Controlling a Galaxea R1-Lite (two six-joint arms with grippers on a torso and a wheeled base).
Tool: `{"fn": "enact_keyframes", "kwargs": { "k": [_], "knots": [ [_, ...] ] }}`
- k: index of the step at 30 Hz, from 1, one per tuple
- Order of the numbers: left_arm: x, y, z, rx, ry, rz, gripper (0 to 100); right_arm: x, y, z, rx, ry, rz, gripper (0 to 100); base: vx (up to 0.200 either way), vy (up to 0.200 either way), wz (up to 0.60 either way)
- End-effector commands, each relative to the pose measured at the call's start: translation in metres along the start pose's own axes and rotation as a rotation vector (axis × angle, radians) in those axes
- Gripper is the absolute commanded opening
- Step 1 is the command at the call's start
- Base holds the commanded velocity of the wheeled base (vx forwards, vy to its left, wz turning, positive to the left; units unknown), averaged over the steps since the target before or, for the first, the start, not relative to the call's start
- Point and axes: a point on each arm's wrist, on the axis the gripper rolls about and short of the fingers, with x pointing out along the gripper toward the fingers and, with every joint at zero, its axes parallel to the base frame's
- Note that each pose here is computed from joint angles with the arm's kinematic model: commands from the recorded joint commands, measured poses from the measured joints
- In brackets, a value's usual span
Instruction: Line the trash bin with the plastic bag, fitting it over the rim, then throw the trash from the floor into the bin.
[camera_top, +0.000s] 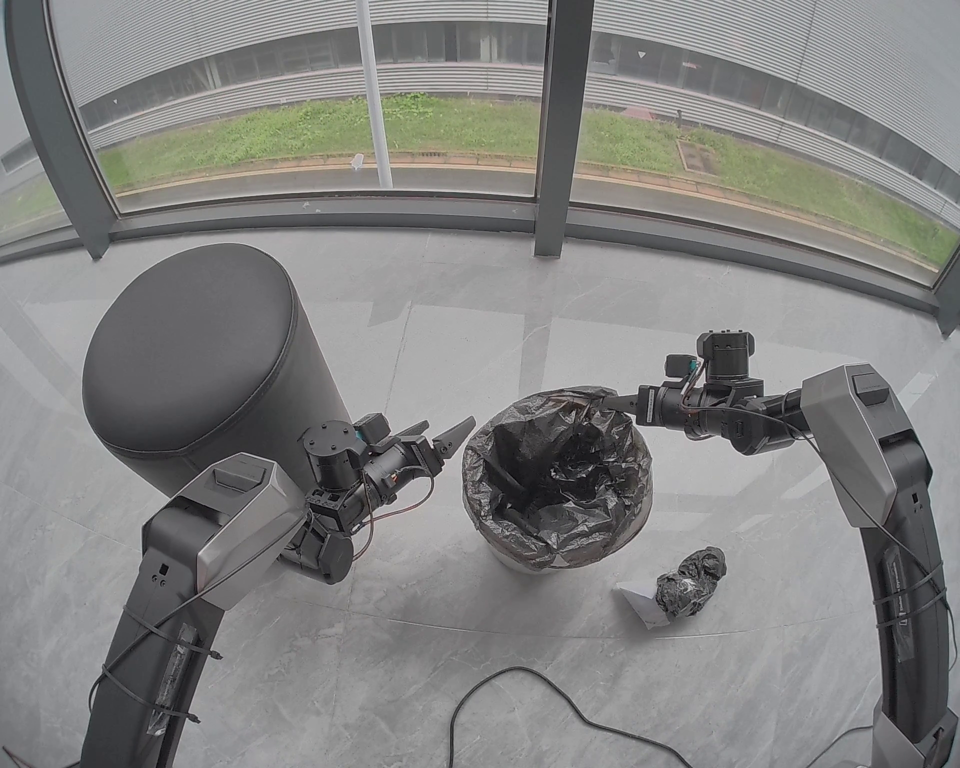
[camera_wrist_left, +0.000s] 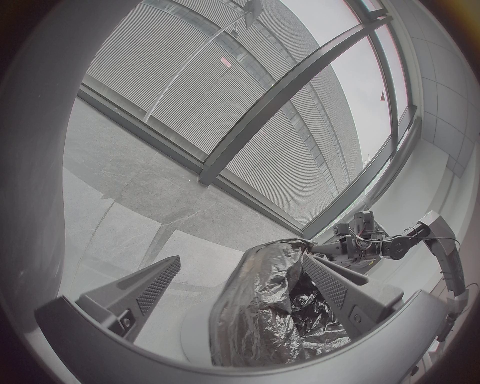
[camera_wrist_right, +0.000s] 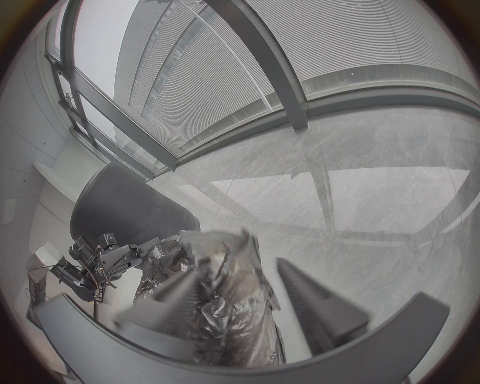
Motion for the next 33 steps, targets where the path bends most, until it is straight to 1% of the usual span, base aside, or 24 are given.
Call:
{"fn": "enact_keyframes", "kwargs": {
  "k": [1, 2, 4, 6, 9, 12, 14, 19, 22, 23, 25, 26, 27, 28, 29, 31, 32, 33],
  "knots": [
    [-0.002, 0.001, -0.002, -0.003, 0.006, 0.004, 100, 0.004, -0.005, -0.003, -0.006, -0.012, -0.017, 100, 0.0, 0.0, 0.0],
    [-0.002, 0.0, -0.002, -0.003, 0.005, 0.003, 100, 0.005, -0.006, -0.003, -0.006, -0.012, -0.018, 100, 0.0, 0.0, 0.0],
    [-0.002, 0.0, -0.002, -0.001, 0.001, 0.001, 100, 0.002, -0.012, 0.004, -0.014, -0.041, -0.041, 100, 0.0, 0.0, 0.0],
    [-0.002, 0.0, -0.002, 0.0, 0.0, 0.001, 100, 0.004, -0.015, 0.003, -0.014, -0.047, -0.06, 100, 0.0, 0.0, 0.0],
    [-0.002, 0.0, -0.001, 0.0, -0.001, 0.0, 100, 0.005, -0.017, 0.002, -0.022, -0.054, -0.109, 100, 0.0, 0.0, 0.0],
    [-0.002, 0.0, -0.001, 0.0, -0.001, 0.0, 100, 0.011, -0.023, -0.006, -0.034, -0.052, -0.163, 100, 0.0, 0.0, 0.0],
    [-0.002, -0.001, 0.0, 0.001, -0.003, -0.001, 100, 0.012, -0.023, -0.005, -0.042, -0.065, -0.19, 100, 0.0, 0.0, 0.0],
    [-0.003, 0.0, -0.003, -0.003, 0.005, 0.003, 100, 0.011, -0.016, 0.001, -0.053, -0.078, -0.183, 100, 0.0, 0.0, 0.0],
    [-0.003, -0.001, -0.007, -0.005, 0.014, 0.001, 100, 0.009, 0.006, 0.019, -0.097, -0.127, -0.145, 100, 0.0, 0.0, 0.0],
    [-0.003, -0.002, -0.01, -0.007, 0.021, 0.0, 100, 0.009, 0.02, 0.026, -0.114, -0.147, -0.123, 100, 0.0, 0.0, 0.0],
    [-0.002, -0.002, -0.015, -0.012, 0.028, -0.002, 100, 0.009, 0.027, 0.029, -0.126, -0.155, -0.111, 100, 0.0, 0.0, 0.0],
    [-0.001, -0.005, -0.017, -0.012, 0.031, -0.007, 100, 0.01, 0.036, 0.031, -0.138, -0.161, -0.097, 100, 0.0, 0.0, 0.0],
    [-0.001, -0.005, -0.018, -0.012, 0.03, -0.009, 100, 0.009, 0.037, 0.031, -0.14, -0.161, -0.095, 100, 0.0, 0.0, 0.0],
    [0.0, -0.007, -0.021, -0.013, 0.035, -0.013, 100, 0.012, 0.048, 0.029, -0.175, -0.151, -0.08, 100, 0.0, 0.0, 0.0],
    [0.0, -0.008, -0.022, -0.014, 0.038, -0.015, 100, 0.012, 0.051, 0.028, -0.189, -0.146, -0.078, 100, 0.0, 0.0, 0.0],
    [0.002, -0.011, -0.027, -0.015, 0.047, -0.024, 100, 0.013, 0.06, 0.019, -0.276, -0.122, -0.072, 100, 0.0, 0.0, 0.0],
    [0.002, -0.012, -0.028, -0.016, 0.048, -0.023, 100, 0.013, 0.061, 0.018, -0.282, -0.12, -0.071, 100, 0.0, 0.0, 0.0],
    [0.003, -0.014, -0.032, -0.02, 0.057, -0.027, 100, 0.013, 0.066, 0.011, -0.344, -0.114, -0.068, 100, 0.0, 0.0, 0.0]
  ]
}}
